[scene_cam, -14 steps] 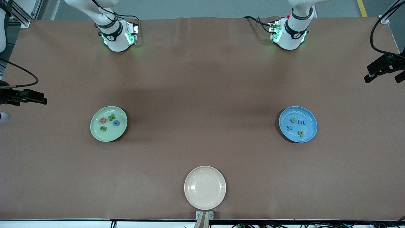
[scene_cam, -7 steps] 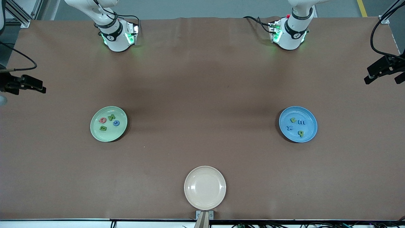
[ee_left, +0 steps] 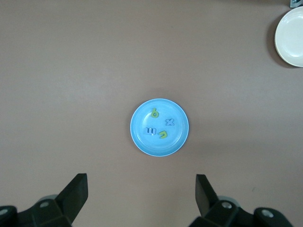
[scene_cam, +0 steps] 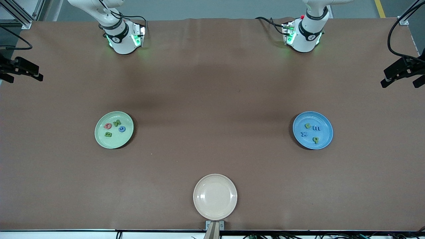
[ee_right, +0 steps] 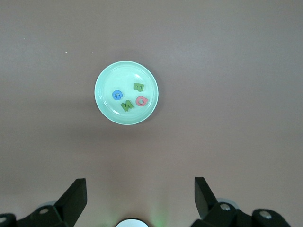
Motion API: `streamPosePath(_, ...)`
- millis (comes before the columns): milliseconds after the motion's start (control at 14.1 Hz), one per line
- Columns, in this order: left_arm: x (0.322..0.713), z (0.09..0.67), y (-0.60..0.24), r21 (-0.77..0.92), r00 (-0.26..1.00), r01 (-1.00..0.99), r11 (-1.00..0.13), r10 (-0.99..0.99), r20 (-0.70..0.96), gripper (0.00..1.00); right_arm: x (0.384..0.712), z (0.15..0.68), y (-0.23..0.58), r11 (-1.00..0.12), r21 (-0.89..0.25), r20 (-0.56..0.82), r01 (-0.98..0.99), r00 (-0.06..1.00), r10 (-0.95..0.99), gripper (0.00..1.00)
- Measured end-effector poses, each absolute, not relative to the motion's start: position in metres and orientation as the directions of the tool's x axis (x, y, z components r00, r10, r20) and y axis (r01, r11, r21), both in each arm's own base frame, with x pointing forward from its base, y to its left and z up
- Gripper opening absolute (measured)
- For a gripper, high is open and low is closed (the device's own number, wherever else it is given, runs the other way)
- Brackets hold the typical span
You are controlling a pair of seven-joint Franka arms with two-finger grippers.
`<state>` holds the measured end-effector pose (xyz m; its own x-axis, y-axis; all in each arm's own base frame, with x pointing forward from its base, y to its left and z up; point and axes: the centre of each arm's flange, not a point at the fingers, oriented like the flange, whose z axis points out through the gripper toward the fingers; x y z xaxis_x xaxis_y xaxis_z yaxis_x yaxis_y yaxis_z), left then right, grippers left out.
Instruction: Sort upper and lower case letters into plates
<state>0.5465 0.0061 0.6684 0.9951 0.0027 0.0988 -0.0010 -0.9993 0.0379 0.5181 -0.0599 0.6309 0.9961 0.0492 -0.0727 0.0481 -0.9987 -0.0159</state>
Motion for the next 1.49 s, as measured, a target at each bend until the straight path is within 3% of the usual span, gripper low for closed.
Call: streamPosePath(1488,0.545,0.677,0.008,0.037,0.994,0.003,-0.999,0.007,0.109,1.00,0.495,0.668,-0.059,-1.000,-0.018,-0.074,0.015,0.997,0.016,1.00)
